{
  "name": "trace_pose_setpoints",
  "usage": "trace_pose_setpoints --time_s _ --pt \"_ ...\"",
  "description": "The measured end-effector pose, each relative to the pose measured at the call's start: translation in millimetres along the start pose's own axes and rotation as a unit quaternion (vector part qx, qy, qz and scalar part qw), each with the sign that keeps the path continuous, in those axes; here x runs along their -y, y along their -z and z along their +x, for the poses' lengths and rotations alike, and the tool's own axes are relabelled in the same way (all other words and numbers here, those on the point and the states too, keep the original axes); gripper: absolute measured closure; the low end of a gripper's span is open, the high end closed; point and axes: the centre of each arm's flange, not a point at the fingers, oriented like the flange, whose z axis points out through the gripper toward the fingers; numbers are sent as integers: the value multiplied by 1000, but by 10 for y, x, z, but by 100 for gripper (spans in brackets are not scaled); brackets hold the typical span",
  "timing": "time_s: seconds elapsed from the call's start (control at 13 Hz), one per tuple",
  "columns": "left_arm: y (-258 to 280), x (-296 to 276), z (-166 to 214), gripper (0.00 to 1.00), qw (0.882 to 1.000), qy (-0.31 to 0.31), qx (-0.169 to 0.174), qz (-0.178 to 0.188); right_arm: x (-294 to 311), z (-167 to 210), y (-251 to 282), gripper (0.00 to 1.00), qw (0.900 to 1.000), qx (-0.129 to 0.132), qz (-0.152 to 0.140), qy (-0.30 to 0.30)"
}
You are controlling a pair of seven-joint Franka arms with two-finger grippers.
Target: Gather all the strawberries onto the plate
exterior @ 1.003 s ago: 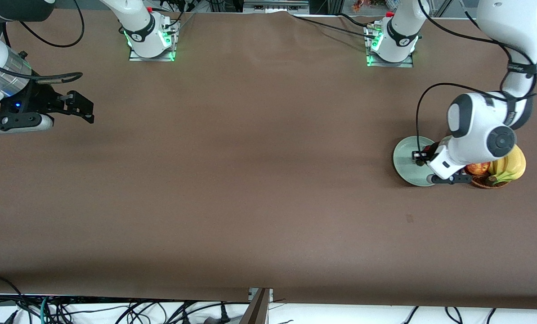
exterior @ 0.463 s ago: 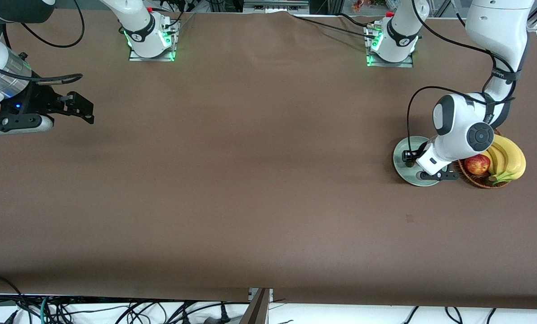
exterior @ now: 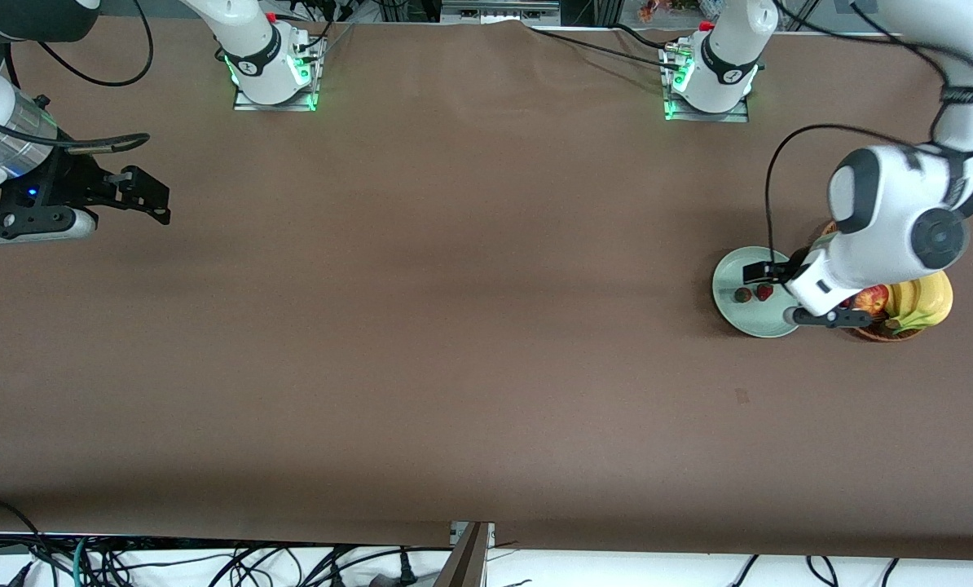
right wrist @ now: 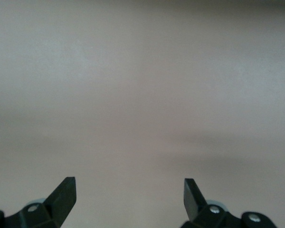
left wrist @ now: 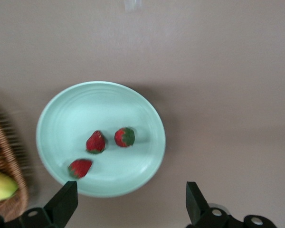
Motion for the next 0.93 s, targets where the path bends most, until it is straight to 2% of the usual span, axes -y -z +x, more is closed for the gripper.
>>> trace_pose_setpoints --time_s 0.23,0.54,0.69,0.93 --pt "694 -64 -288 0 1000 -7 -26 -5 -1 0 0 0 1000 0 0 0" --pt "1480 -172 -527 0 999 -18 -30 -9 -3 1 0 0 1000 0 0 0" --pt "1712 -266 -579 0 999 -24 -26 -8 -4 1 0 0 1000 0 0 -1" --pt "1771 -479 -608 0 1000 -15 -21 -6 -4 1 0 0 1000 0 0 -1"
